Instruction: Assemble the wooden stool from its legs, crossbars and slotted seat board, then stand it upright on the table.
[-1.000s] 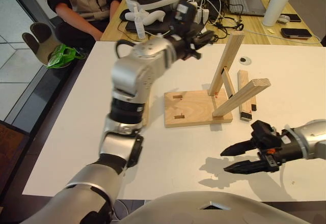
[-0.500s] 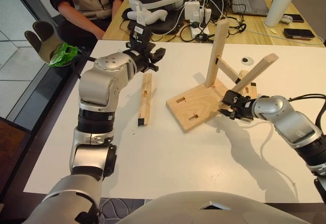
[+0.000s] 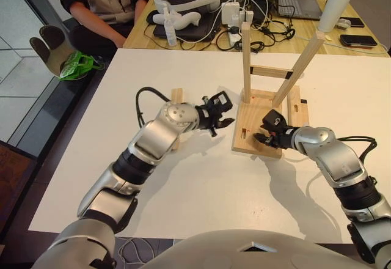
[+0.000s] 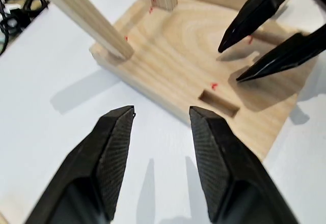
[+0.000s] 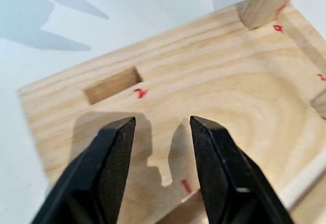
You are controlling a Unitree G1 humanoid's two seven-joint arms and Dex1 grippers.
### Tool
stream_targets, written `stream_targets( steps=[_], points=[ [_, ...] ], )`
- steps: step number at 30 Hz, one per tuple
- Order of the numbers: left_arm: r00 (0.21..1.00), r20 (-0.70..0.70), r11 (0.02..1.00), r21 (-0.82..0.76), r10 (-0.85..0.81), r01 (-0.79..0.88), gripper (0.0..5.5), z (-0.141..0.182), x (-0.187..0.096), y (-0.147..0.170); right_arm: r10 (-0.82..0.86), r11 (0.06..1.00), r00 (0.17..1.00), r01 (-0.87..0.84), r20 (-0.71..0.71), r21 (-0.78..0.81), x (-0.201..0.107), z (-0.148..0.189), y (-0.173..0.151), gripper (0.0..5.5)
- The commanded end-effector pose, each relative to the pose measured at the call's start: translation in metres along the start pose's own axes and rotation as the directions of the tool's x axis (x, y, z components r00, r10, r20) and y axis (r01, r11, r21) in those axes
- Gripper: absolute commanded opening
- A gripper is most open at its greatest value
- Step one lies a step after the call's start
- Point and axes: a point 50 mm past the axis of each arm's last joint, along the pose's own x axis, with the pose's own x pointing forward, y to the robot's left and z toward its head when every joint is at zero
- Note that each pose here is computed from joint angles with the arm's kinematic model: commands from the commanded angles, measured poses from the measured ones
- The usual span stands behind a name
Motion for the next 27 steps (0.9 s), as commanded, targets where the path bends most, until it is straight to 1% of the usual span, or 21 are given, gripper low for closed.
stream_targets(
  steps=[1, 3, 4, 6, 8, 9, 12, 15, 17, 19, 20, 21, 22, 24, 26, 27],
  points=[
    [0.979, 0.203, 0.999, -0.018, 0.032, -0.028, 2.03, 0.039, 0.016, 0.011, -0.301, 0.947, 0.944, 0.279, 0.134, 0.159, -0.005, 0.032, -0.041, 2.01],
    [0.972, 0.233, 0.999, -0.005, -0.031, 0.033, 2.03, 0.044, 0.027, 0.008, -0.479, 0.859, 0.859, 0.417, 0.178, 0.297, -0.011, 0.042, -0.059, 2.01],
    [0.972, 0.216, 0.996, 0.027, -0.09, 0.086, 2.03, 0.041, 0.035, 0.004, -0.564, 0.803, 0.8, 0.473, 0.205, 0.363, -0.017, 0.049, -0.066, 2.01],
    [0.971, 0.138, 0.977, 0.112, -0.197, 0.182, 2.03, 0.026, 0.047, -0.005, -0.676, 0.725, 0.68, 0.545, 0.284, 0.42, -0.03, 0.068, -0.072, 2.01],
    [0.967, 0.047, 0.953, 0.188, -0.252, 0.239, 2.03, 0.01, 0.059, -0.006, -0.716, 0.697, 0.583, 0.567, 0.384, 0.438, -0.043, 0.087, -0.068, 2.01],
    [0.968, 0.017, 0.949, 0.204, -0.251, 0.242, 2.03, 0.004, 0.063, -0.003, -0.721, 0.692, 0.552, 0.566, 0.418, 0.447, -0.047, 0.093, -0.065, 2.01],
    [0.979, -0.026, 0.957, 0.206, -0.204, 0.205, 2.03, -0.007, 0.075, 0.009, -0.715, 0.698, 0.502, 0.55, 0.486, 0.459, -0.053, 0.106, -0.057, 2.01],
    [0.985, -0.023, 0.965, 0.198, -0.17, 0.171, 2.03, -0.011, 0.079, 0.014, -0.73, 0.682, 0.474, 0.549, 0.492, 0.483, -0.057, 0.108, -0.059, 2.01],
    [0.99, -0.016, 0.971, 0.192, -0.141, 0.142, 2.03, -0.013, 0.079, 0.019, -0.764, 0.643, 0.441, 0.572, 0.471, 0.509, -0.061, 0.107, -0.066, 2.01],
    [0.996, -0.021, 0.979, 0.181, -0.092, 0.094, 2.03, -0.018, 0.074, 0.029, -0.844, 0.536, 0.37, 0.631, 0.39, 0.562, -0.069, 0.101, -0.082, 2.01],
    [0.996, -0.03, 0.978, 0.187, -0.084, 0.088, 2.03, -0.02, 0.072, 0.032, -0.881, 0.469, 0.316, 0.671, 0.351, 0.574, -0.075, 0.097, -0.089, 2.01],
    [0.995, -0.039, 0.977, 0.191, -0.09, 0.096, 2.03, -0.023, 0.071, 0.033, -0.907, 0.414, 0.263, 0.705, 0.33, 0.576, -0.081, 0.095, -0.095, 2.01],
    [0.994, -0.048, 0.975, 0.193, -0.102, 0.11, 2.03, -0.026, 0.07, 0.032, -0.919, 0.381, 0.23, 0.724, 0.32, 0.575, -0.084, 0.095, -0.099, 2.01],
    [0.99, -0.063, 0.971, 0.198, -0.123, 0.133, 2.03, -0.031, 0.069, 0.029, -0.937, 0.345, 0.224, 0.718, 0.268, 0.605, -0.082, 0.087, -0.107, 2.01],
    [0.989, -0.066, 0.968, 0.207, -0.13, 0.141, 2.03, -0.032, 0.071, 0.027, -0.934, 0.351, 0.297, 0.644, 0.201, 0.679, -0.073, 0.074, -0.115, 2.01],
    [0.99, -0.062, 0.968, 0.211, -0.127, 0.138, 2.03, -0.031, 0.072, 0.026, -0.931, 0.345, 0.317, 0.614, 0.179, 0.71, -0.069, 0.068, -0.121, 2.01]
  ],
)
